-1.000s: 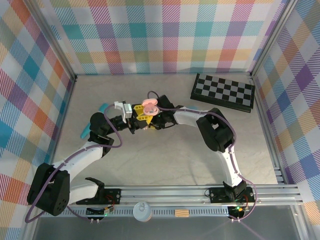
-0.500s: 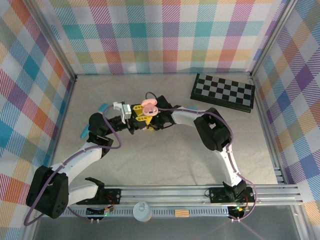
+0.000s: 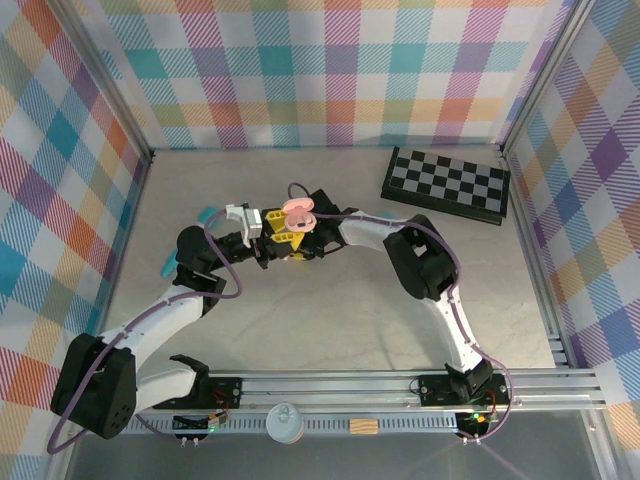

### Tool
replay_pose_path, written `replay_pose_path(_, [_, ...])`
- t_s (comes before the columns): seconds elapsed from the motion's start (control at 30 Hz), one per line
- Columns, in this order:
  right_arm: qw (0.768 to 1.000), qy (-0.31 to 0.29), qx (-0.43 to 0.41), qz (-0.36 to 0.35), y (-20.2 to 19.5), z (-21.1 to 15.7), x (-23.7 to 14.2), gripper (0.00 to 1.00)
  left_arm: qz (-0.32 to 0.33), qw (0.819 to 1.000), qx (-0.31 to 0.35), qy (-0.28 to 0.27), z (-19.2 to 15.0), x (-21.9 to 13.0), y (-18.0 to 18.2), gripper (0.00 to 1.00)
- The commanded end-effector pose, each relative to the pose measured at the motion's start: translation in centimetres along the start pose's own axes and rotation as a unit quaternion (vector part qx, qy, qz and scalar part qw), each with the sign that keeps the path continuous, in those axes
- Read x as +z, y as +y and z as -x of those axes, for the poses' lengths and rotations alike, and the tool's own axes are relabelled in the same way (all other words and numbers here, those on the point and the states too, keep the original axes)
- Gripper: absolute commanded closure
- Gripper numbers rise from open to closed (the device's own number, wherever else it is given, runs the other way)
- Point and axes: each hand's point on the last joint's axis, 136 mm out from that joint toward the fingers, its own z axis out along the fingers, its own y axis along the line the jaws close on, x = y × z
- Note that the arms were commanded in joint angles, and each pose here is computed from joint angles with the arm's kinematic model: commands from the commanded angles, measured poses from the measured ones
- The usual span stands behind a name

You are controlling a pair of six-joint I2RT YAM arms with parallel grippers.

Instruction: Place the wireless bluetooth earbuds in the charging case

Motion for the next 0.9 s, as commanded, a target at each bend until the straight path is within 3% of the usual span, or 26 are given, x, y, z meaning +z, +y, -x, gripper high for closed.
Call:
replay_pose_path(0.0, [1.0,0.021,0.007,-0.014,-1.1,-0.8,1.4,0.72,-0.009,1.0,0.021,-0.007,0.7,-0.3,-0.6,0.64])
replay_pose_path(0.53, [1.0,0.015,-0.013,-0.017,-0.5,-0.7,0.5,0.82,-0.007,1.0,0.019,-0.005,0.7,-0.3,-0.5,0.64])
replay_pose_path(0.87, [0.998,-0.048,-0.045,-0.022,1.1,0.1,-5.4,0.82,0.022,0.999,0.03,0.006,0.2,-0.5,0.3,0.64])
